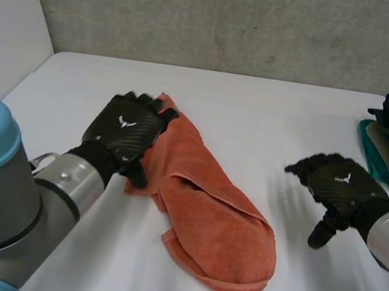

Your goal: Fold the laundry.

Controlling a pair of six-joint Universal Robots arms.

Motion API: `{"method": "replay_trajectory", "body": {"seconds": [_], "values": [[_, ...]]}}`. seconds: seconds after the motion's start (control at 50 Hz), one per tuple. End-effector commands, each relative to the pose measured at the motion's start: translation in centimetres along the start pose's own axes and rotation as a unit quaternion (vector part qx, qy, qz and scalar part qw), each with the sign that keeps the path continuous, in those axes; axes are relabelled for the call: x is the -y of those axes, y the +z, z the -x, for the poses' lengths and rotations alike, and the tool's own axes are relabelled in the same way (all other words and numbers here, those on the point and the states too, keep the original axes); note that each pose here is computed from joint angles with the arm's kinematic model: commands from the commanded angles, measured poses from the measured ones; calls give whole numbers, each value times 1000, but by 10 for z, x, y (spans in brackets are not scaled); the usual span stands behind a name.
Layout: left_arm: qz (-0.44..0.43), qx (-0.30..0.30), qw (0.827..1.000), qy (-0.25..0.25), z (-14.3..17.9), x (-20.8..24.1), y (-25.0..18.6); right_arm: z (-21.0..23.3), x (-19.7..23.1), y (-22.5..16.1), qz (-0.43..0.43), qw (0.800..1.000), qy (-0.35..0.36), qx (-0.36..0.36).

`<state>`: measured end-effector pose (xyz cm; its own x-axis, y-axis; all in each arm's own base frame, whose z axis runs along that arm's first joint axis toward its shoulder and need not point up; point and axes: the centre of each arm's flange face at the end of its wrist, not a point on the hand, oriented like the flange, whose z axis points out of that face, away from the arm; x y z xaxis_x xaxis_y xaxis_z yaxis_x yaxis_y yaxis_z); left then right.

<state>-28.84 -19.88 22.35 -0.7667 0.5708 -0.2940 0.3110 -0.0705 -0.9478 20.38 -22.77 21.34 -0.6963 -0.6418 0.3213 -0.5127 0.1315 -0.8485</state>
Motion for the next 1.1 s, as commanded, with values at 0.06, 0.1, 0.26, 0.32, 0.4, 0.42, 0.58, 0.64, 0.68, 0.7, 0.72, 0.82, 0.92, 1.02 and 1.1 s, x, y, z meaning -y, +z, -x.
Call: {"method": "replay_trajectory", "body": {"seconds": [0.06, 0.1, 0.26, 0.32, 0.4, 0.42, 0.58, 0.64, 0.68, 0.7, 0.72, 0.82, 0.92, 1.02, 1.1], "values": [[75, -15, 997, -18, 19, -56, 26, 25, -9, 10, 22, 993, 110, 38], [81, -28, 996, -23, 18, -63, 30, 26, -16, 21, 25, 988, 147, 36], [77, -64, 994, -46, 11, -79, 62, 33, -28, 49, 44, 983, 173, 29], [73, -67, 994, -51, 9, -81, 73, 43, -31, 57, 56, 984, 165, 31], [61, -75, 994, -48, 3, -80, 87, 48, -35, 61, 65, 985, 160, 26], [64, -77, 994, -47, 0, -85, 92, 48, -36, 62, 66, 985, 160, 25], [79, -81, 993, -42, -8, -105, 108, 49, -40, 72, 66, 983, 169, 25], [73, -81, 993, -40, -8, -106, 113, 47, -36, 77, 56, 984, 166, 22], [58, -81, 994, -38, -6, -100, 120, 45, -30, 80, 42, 986, 158, 20], [51, -79, 995, -37, -5, -96, 123, 45, -27, 81, 33, 987, 154, 19], [41, -77, 996, -35, -4, -92, 126, 42, -19, 83, 14, 989, 147, 14], [-67, -48, 996, -15, 11, -42, 153, 26, 16, 91, -59, 992, 106, -19], [-227, 23, 974, 13, 41, 30, 169, -10, 74, 92, -155, 981, 2, -113], [-409, 121, 904, 33, 94, 136, 144, -45, 143, 86, -273, 928, -99, -234], [-476, 164, 863, 43, 119, 177, 125, -46, 188, 66, -373, 878, -119, -274]]}}
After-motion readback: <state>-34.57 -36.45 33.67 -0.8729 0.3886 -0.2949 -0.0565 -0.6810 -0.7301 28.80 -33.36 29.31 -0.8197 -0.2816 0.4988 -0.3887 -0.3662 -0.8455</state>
